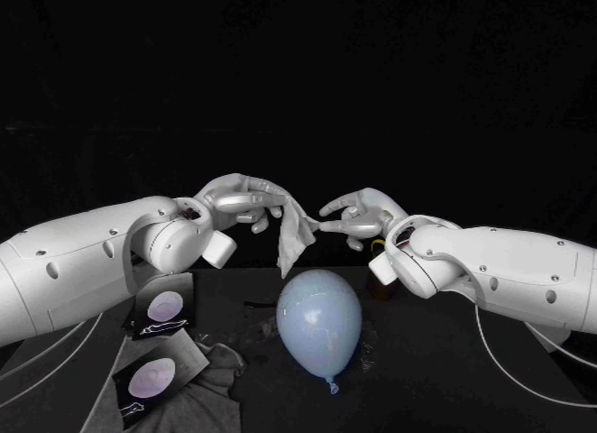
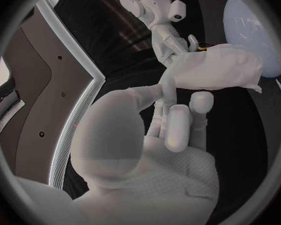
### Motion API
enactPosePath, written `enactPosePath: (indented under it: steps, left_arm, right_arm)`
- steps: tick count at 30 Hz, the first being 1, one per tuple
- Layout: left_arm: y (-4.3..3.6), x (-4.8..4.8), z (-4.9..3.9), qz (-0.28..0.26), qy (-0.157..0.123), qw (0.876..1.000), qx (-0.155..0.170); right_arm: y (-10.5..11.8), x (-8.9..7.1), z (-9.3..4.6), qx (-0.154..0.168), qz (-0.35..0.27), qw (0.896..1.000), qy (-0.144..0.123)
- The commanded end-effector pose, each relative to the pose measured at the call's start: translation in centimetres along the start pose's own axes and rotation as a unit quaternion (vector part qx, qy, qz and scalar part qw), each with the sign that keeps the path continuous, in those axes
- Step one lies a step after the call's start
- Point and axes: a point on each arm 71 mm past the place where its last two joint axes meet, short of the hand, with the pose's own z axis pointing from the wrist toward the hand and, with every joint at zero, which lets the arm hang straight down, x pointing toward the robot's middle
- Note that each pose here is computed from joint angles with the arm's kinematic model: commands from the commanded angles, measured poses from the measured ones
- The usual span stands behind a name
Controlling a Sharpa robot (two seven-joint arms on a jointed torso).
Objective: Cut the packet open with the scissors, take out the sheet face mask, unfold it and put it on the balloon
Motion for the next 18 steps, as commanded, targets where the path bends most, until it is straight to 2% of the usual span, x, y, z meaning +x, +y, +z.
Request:
enactPosePath:
  steps: [1,12,18]
  left_arm:
    - [-0.21,0.21,0.01,-0.005,0.011,1.0,0.003]
    - [-0.13,0.04,-0.16,-0.006,0.01,1.0,0.0]
    - [-0.12,0.07,-0.21,-0.006,0.011,1.0,-0.001]
  right_arm:
    - [0.03,0.57,-0.14,-0.016,-0.005,0.999,0.042]
    - [-0.84,0.77,-0.45,-0.031,0.028,0.998,0.052]
    - [-0.84,1.28,-0.46,-0.045,0.054,0.995,0.067]
